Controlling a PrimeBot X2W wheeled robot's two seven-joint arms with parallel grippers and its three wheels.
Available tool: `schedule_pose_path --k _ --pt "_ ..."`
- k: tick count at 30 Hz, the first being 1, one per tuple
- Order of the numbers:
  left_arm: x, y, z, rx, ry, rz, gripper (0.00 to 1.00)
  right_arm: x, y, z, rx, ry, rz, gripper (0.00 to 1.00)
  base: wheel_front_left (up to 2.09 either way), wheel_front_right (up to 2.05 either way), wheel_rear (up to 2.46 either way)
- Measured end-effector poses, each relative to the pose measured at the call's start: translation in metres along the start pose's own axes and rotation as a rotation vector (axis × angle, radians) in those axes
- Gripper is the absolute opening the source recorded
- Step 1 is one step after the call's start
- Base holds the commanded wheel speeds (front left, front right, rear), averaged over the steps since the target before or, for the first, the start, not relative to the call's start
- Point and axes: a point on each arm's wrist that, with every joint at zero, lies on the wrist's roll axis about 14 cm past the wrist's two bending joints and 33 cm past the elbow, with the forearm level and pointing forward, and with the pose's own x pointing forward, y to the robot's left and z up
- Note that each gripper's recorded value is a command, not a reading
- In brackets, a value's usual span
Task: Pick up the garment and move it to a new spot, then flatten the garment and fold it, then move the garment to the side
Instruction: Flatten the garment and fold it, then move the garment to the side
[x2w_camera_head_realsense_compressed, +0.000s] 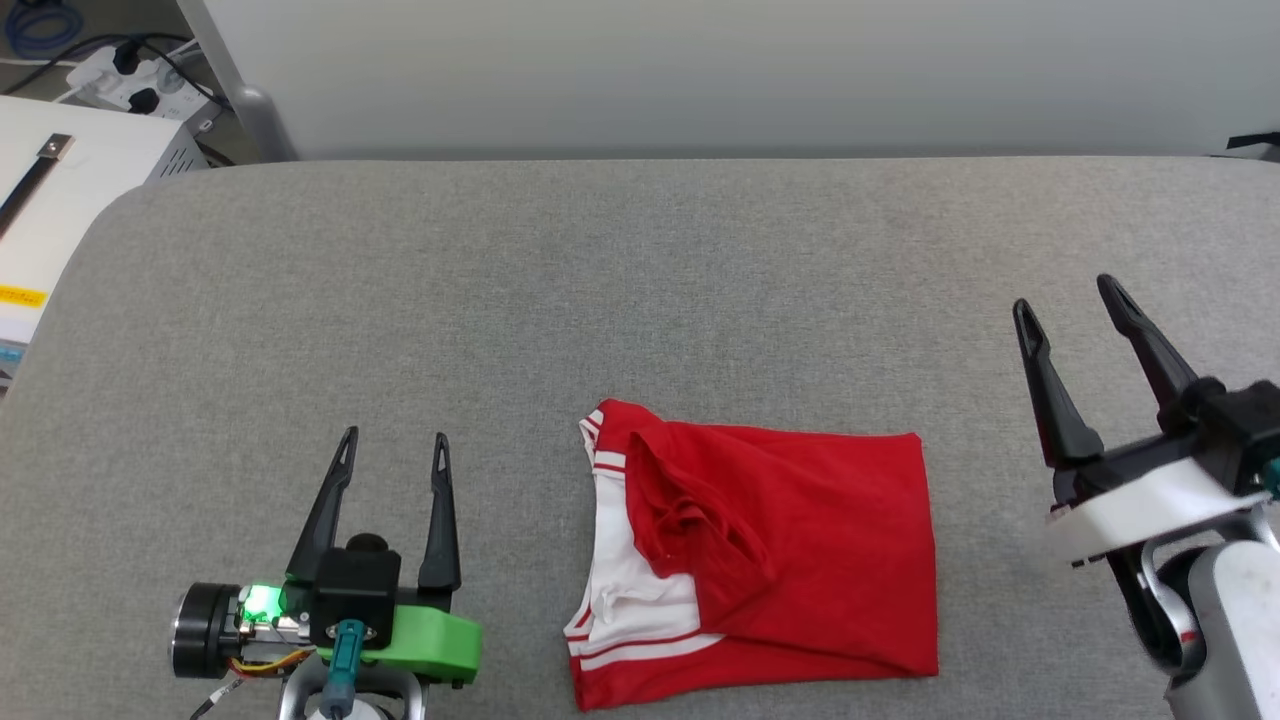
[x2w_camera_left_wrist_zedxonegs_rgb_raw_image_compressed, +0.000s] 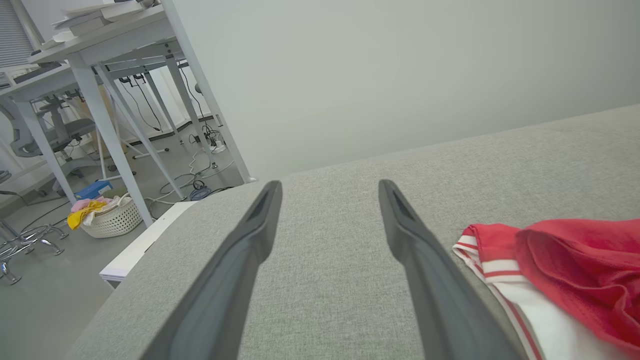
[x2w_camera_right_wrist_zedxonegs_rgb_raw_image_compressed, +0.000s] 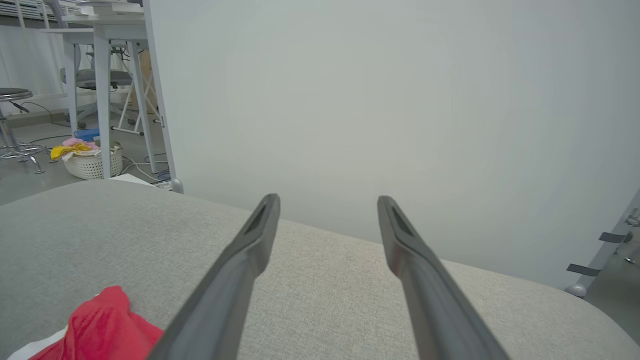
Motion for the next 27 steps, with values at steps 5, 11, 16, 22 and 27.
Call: schedule_pose_path --k 5,11,16,22,27 --pt "-0.004 -0.001 0.007 -0.003 -0.018 -0.004 1.00 -0.028 -0.004 0.005 0.011 -0.027 -0.101 1.00 0.00 0.00 0.00" --pt "-0.011 -0.003 0.006 -0.011 -0.013 -0.012 1.00 -0.051 0.005 0.005 0.051 -0.026 -0.148 1.00 0.00 0.00 0.00" --pt "-0.017 -0.002 0.004 -0.019 -0.001 -0.013 1.00 -0.065 0.007 -0.002 0.081 -0.005 -0.183 1.00 0.00 0.00 0.00" --pt "-0.019 0.000 0.001 -0.023 0.008 -0.006 1.00 -0.073 0.008 -0.011 0.102 0.025 -0.197 1.00 0.00 0.00 0.00" --pt "-0.020 0.001 -0.001 -0.023 0.015 -0.007 1.00 -0.073 0.009 -0.014 0.108 0.032 -0.198 1.00 0.00 0.00 0.00"
